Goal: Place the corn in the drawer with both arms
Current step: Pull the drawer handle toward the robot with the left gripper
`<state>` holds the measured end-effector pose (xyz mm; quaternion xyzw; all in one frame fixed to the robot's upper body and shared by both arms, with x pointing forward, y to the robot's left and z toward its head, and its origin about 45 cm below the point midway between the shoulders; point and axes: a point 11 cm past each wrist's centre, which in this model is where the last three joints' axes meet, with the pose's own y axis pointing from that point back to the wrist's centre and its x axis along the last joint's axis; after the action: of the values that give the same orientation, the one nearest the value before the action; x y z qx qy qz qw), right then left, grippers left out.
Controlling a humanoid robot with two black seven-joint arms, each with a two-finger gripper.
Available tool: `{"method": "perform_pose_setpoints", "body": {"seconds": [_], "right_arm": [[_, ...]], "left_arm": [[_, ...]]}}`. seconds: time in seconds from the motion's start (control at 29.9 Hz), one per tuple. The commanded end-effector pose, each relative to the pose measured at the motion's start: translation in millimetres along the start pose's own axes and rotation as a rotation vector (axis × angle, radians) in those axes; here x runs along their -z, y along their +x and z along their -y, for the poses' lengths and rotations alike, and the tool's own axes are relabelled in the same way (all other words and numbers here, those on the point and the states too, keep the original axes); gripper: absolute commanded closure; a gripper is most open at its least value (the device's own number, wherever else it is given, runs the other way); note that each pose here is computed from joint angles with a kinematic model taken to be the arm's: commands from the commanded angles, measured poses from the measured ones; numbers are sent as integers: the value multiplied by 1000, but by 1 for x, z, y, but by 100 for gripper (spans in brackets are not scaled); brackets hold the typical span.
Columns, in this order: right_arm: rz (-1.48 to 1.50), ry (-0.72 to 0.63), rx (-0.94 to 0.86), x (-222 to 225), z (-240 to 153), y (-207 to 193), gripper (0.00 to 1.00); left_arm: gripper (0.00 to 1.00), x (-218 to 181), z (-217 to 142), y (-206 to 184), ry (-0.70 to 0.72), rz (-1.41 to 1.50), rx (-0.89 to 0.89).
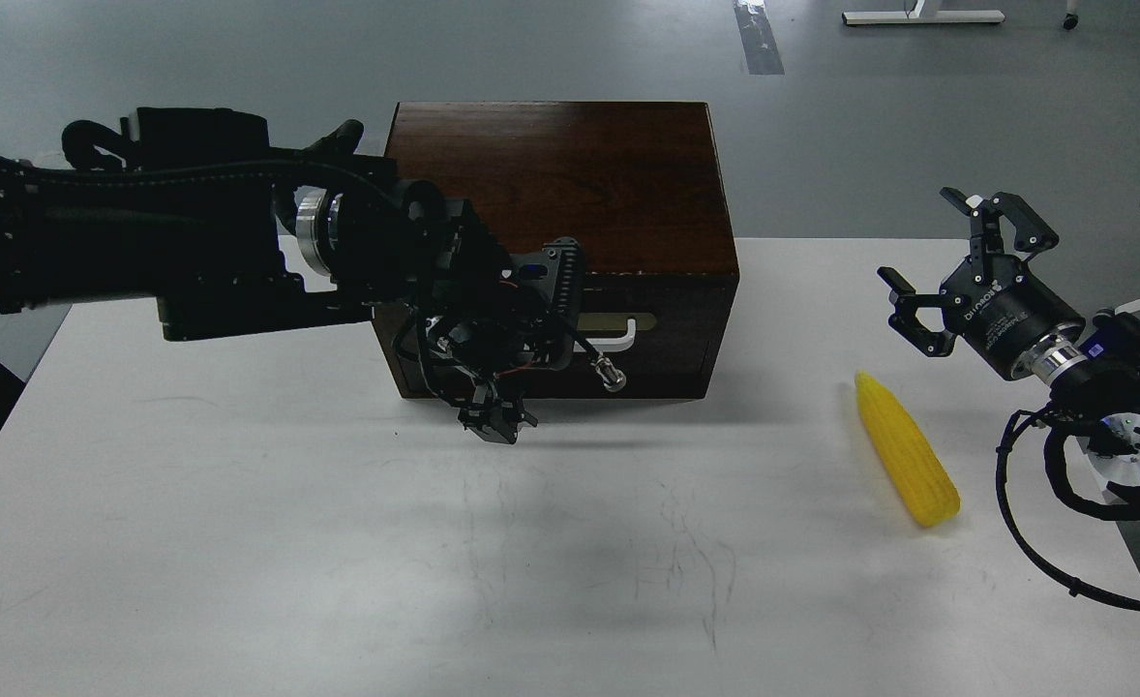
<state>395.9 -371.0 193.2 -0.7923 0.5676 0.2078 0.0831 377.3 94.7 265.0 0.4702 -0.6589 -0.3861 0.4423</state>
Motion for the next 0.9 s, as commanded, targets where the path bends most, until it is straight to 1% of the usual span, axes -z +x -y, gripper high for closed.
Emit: {"method": "perform_pose_setpoints", "body": {"seconds": [0.0, 0.67, 0.77, 0.87], "right_arm": [[1, -2, -2, -1, -1, 0, 0], [0, -4, -4, -1, -2, 1, 0], [2, -8, -6, -3, -3, 2, 0], [1, -7, -9, -3, -4, 3, 0]], "left_arm": [[3, -1, 1, 3, -3, 6, -2], [3, -15, 12, 7, -41, 46, 21], [3, -22, 16, 0, -61, 59, 47], [3, -27, 17, 5, -72, 78, 45]]}}
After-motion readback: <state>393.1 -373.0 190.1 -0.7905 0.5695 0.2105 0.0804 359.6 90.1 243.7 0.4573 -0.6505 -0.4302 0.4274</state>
